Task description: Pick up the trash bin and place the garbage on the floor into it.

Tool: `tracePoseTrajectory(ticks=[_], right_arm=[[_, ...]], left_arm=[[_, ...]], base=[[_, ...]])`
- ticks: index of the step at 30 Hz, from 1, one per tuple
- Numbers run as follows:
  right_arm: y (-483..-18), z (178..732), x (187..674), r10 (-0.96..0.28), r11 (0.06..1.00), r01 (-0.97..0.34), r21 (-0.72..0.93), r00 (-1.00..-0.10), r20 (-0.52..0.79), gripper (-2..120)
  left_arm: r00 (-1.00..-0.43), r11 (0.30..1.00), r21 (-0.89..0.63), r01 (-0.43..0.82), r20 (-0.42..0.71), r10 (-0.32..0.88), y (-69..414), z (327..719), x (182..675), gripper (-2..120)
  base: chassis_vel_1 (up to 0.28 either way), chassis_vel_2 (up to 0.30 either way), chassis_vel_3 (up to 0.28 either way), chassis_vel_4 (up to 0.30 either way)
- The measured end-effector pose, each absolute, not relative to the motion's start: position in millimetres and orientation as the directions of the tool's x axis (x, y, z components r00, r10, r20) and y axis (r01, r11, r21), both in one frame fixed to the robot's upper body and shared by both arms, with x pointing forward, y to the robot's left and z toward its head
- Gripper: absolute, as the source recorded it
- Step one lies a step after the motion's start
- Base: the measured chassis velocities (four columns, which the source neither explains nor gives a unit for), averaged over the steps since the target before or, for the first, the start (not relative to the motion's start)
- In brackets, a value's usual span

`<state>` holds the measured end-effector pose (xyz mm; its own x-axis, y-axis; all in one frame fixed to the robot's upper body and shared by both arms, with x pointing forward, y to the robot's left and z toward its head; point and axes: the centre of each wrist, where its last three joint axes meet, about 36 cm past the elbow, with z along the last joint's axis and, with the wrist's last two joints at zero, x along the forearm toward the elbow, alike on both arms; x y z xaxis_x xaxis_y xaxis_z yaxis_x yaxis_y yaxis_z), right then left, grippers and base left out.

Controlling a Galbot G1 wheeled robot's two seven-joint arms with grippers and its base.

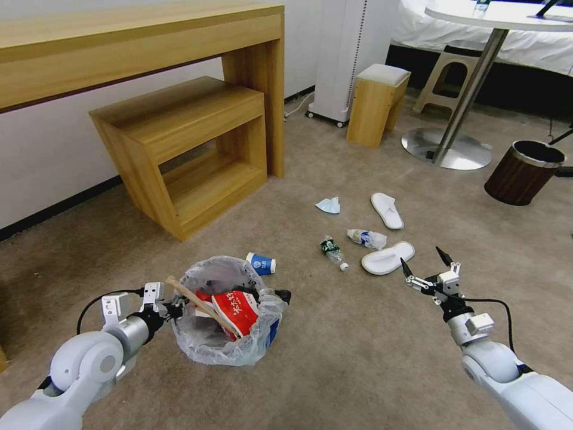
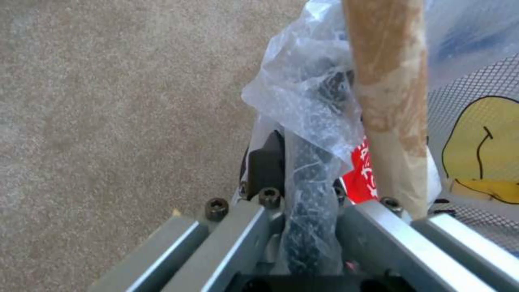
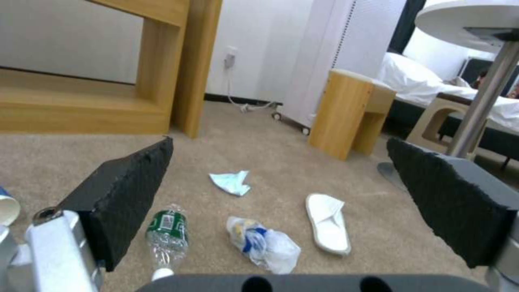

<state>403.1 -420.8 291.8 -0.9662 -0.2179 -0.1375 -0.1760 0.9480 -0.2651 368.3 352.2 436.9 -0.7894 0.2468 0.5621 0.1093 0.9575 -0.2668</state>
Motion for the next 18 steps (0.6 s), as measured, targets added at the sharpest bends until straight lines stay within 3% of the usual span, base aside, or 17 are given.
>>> tracePoseTrajectory(ticks=[18], right_arm=[[-421.5,291.8,407.8,-0.196,0.953,-0.139,-0.269,-0.960,-0.199,100]], left_arm=[[-0.806,0.962,-0.260,0.087,0.549,0.221,358.4,443.8,366.0,0]], base=[[0.000,0.000,0.000,0.000]])
